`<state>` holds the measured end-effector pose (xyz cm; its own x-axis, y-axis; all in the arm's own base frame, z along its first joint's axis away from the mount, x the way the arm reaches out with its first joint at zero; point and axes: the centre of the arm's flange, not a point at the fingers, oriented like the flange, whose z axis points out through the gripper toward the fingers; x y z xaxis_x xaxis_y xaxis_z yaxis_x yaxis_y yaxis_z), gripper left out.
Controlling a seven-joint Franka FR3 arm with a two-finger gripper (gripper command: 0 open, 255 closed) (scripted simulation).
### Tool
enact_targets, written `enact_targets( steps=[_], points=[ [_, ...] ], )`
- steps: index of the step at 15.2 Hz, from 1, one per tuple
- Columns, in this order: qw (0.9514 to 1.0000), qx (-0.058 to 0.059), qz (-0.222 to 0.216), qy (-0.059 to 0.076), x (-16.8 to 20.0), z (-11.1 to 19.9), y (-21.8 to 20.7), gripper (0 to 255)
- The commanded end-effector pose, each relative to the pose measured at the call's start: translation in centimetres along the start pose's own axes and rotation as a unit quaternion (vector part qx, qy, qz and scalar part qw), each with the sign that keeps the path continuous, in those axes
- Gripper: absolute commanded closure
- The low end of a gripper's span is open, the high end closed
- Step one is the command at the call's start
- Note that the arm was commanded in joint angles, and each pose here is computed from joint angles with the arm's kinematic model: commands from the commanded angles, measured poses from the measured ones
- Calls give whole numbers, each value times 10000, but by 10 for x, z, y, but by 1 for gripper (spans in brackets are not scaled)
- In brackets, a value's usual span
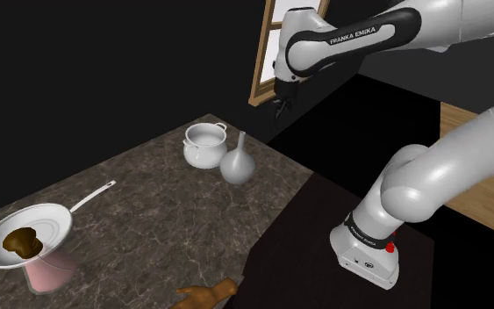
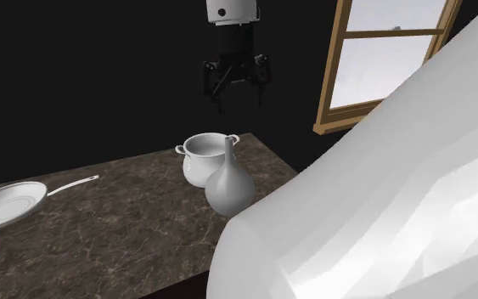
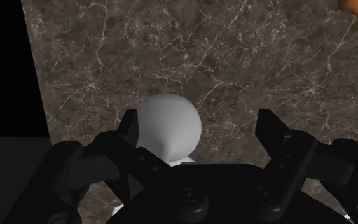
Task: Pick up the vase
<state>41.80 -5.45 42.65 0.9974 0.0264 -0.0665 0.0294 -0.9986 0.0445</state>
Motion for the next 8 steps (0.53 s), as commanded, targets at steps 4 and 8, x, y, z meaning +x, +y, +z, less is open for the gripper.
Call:
enact_targets(
  steps=[4,8],
  points=[
    [9999,60,21,85,49,41,13,0],
    [9998,110,37,146,88,73,24,0]
  ],
)
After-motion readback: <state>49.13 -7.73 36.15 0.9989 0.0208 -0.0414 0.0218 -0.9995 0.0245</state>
